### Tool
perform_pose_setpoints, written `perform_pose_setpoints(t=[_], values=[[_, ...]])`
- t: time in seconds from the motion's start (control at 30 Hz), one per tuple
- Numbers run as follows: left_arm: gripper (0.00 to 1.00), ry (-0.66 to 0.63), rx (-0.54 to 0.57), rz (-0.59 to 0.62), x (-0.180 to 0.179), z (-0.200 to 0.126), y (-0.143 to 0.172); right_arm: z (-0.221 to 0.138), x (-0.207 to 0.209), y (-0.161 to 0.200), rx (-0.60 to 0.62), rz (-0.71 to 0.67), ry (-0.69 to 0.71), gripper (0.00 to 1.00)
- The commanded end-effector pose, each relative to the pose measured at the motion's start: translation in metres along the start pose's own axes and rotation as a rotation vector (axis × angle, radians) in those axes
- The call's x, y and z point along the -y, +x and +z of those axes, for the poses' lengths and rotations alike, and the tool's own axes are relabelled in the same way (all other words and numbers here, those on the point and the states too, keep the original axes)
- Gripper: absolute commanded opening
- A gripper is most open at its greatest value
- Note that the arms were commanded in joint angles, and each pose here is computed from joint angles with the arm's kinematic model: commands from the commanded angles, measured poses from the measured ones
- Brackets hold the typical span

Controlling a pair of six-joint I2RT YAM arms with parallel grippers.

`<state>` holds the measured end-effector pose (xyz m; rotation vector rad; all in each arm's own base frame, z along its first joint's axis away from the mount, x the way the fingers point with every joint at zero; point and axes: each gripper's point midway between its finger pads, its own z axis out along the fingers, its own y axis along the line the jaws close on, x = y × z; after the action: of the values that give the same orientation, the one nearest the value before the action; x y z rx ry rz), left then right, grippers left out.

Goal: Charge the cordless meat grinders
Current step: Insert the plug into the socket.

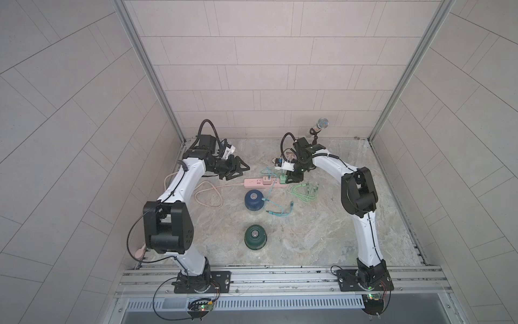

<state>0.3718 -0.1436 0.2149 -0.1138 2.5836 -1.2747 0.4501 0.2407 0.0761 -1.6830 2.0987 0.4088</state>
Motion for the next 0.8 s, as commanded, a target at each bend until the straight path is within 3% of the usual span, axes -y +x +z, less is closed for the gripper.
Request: perform_pose_setpoints(t=[0.0, 0.27, 0.5, 0.77], values=[[0.56, 0.021, 0.023, 0.073, 0.014, -0.011, -0.001, -0.029, 0.002, -0.012, 0.027, 0.000, 0.046, 0.53], [0.58, -0.003, 0.049, 0.122, 0.015, -0.015, -0.002, -0.064, 0.008, -0.034, 0.136, 0.054, 0.127, 0.56], [0.60, -0.068, 0.099, 0.144, 0.007, -0.018, -0.007, -0.094, 0.010, -0.027, 0.160, 0.172, 0.221, 0.56], [0.61, -0.177, 0.175, 0.190, -0.006, -0.026, -0.018, -0.129, 0.004, 0.011, 0.180, 0.564, 0.291, 0.55]])
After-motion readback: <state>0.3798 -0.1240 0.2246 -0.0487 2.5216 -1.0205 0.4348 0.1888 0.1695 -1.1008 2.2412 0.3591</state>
